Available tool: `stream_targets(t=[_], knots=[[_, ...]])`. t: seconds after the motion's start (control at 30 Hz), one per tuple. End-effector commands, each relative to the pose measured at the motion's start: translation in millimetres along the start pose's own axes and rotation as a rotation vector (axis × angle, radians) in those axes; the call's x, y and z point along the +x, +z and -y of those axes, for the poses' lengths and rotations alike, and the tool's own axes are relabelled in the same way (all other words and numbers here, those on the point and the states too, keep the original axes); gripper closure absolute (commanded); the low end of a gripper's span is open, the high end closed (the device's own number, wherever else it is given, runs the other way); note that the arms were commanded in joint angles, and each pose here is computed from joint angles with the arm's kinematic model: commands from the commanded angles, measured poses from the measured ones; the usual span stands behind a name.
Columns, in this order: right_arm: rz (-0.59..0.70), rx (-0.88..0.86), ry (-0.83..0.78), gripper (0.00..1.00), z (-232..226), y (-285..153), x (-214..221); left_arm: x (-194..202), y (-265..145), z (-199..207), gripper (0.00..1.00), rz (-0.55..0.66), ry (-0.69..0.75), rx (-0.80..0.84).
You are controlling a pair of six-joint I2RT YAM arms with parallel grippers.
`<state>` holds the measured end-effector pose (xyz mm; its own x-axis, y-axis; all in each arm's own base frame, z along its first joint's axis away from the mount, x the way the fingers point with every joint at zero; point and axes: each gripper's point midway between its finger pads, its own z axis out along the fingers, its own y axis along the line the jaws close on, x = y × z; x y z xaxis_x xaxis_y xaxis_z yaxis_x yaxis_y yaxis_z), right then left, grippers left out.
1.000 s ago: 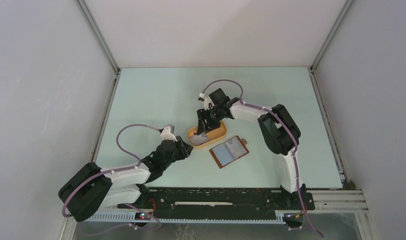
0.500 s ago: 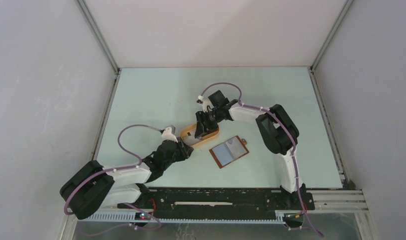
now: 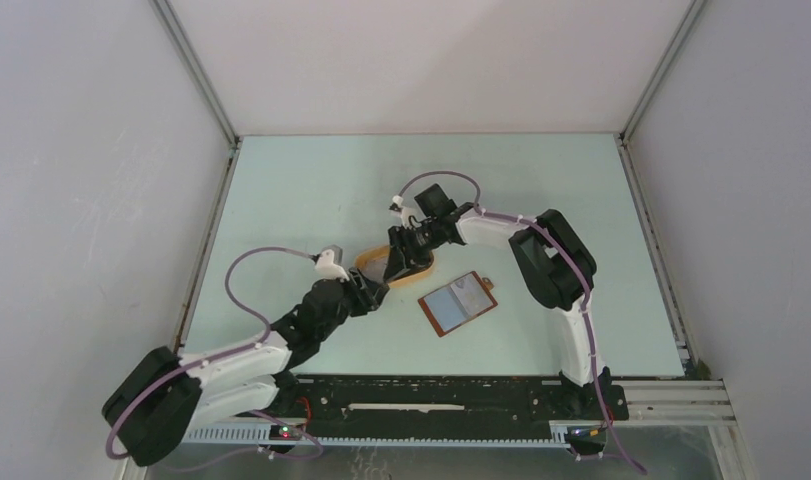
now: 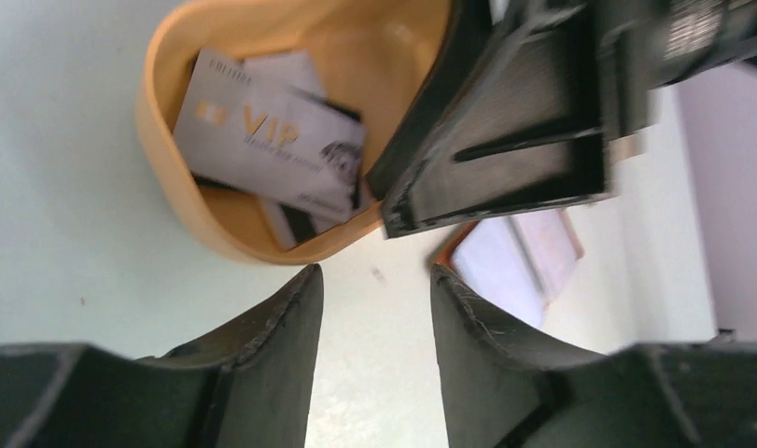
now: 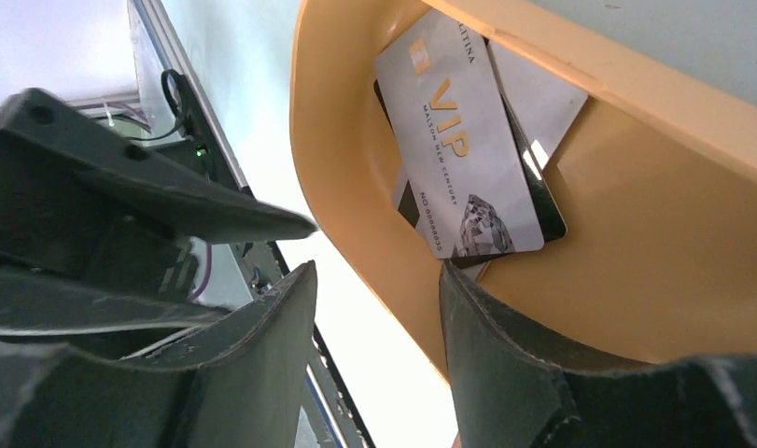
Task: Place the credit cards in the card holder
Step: Pick up the credit card from the storage box.
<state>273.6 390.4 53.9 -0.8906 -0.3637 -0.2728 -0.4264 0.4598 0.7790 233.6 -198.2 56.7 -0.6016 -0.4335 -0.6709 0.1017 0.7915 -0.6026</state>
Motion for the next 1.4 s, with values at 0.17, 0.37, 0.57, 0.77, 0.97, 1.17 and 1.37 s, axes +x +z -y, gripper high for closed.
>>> stream_targets(t=[0.17, 0.37, 0.57, 0.77, 0.97, 1.17, 1.37], knots=[[0.068, -0.021, -0.028, 0.41, -14, -20, -21, -51, -24, -12, 0.32, 0.168, 0.041, -0.057], [0.086, 0.015, -0.038, 0.41, -9, -24, -26, -65, -15, -22, 0.32, 0.169, 0.068, -0.102], [0.099, 0.038, -0.031, 0.41, -1, -28, -30, -74, 1, -25, 0.39, 0.143, 0.102, -0.144], [0.123, 0.064, -0.029, 0.41, 5, -33, -41, -69, 14, -29, 0.52, 0.094, 0.105, -0.169], [0.143, 0.094, -0.025, 0.39, 14, -28, -52, -60, 19, -28, 0.62, 0.053, 0.085, -0.158], [0.134, 0.154, -0.029, 0.39, 26, -17, -51, -56, 16, -24, 0.69, 0.043, 0.044, -0.134], [0.109, 0.186, -0.021, 0.38, 34, -8, -44, -54, 12, -17, 0.77, 0.037, 0.011, -0.099]])
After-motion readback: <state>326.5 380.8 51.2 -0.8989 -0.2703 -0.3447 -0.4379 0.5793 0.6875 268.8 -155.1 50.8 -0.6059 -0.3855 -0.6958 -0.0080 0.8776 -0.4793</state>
